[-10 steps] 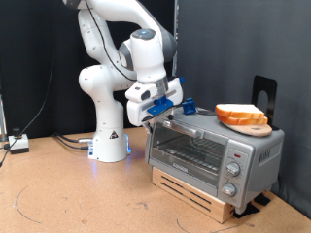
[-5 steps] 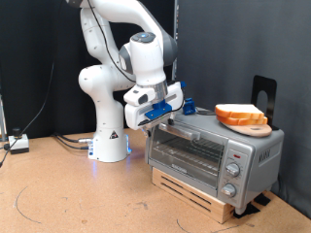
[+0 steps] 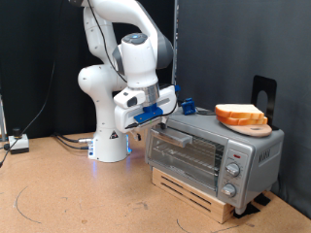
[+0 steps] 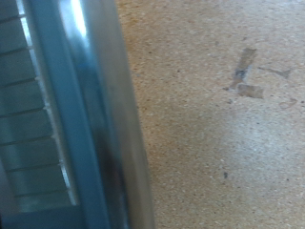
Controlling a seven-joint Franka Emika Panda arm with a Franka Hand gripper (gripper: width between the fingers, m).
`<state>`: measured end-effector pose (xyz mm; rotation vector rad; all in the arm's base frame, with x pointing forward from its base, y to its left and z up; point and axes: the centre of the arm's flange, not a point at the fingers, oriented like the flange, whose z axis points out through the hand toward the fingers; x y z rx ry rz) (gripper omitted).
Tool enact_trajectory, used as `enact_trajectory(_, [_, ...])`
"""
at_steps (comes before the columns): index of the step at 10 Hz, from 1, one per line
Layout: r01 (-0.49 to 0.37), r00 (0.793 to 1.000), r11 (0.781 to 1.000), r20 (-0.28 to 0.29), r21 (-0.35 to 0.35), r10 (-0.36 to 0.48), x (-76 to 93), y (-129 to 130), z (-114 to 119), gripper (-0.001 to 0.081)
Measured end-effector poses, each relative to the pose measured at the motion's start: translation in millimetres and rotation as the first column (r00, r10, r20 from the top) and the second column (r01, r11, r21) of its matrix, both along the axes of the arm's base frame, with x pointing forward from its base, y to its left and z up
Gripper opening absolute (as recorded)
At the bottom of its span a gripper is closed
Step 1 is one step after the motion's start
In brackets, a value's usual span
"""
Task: Make a piece of toast with the oven
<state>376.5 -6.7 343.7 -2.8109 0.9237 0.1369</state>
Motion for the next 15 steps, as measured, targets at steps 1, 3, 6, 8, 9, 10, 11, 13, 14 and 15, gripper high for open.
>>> enact_trajectory(1, [0.011,1.000,1.000,-0.004,-0.005,-0.011,2.9,-7,-1,0.0809])
enact_trajectory(3, [0.034,0.999,0.999,-0.017,-0.015,-0.034,8.0,-19,-7,0.0809])
enact_trajectory(6, [0.069,0.997,0.997,-0.021,-0.034,-0.070,18.7,-31,-20,0.0809])
enact_trajectory(8, [0.105,0.994,0.994,-0.035,-0.037,-0.106,26.5,-37,-34,0.0809])
enact_trajectory(9, [0.122,0.992,0.992,-0.035,-0.036,-0.123,31.5,-41,-38,0.0809])
enact_trajectory(10, [0.131,0.991,0.991,-0.030,-0.035,-0.132,36.7,-44,-40,0.0809])
enact_trajectory(11, [0.130,0.991,0.991,-0.018,-0.035,-0.131,41.6,-46,-43,0.0809])
enact_trajectory(13, [0.121,0.993,0.991,0.015,-0.054,-0.120,49.7,-52,-48,0.0809])
enact_trajectory(14, [0.119,0.993,0.990,0.026,-0.073,-0.117,52.3,-56,-54,0.0809])
enact_trajectory(15, [0.118,0.993,0.988,0.031,-0.095,-0.116,54.7,-61,-60,0.0809])
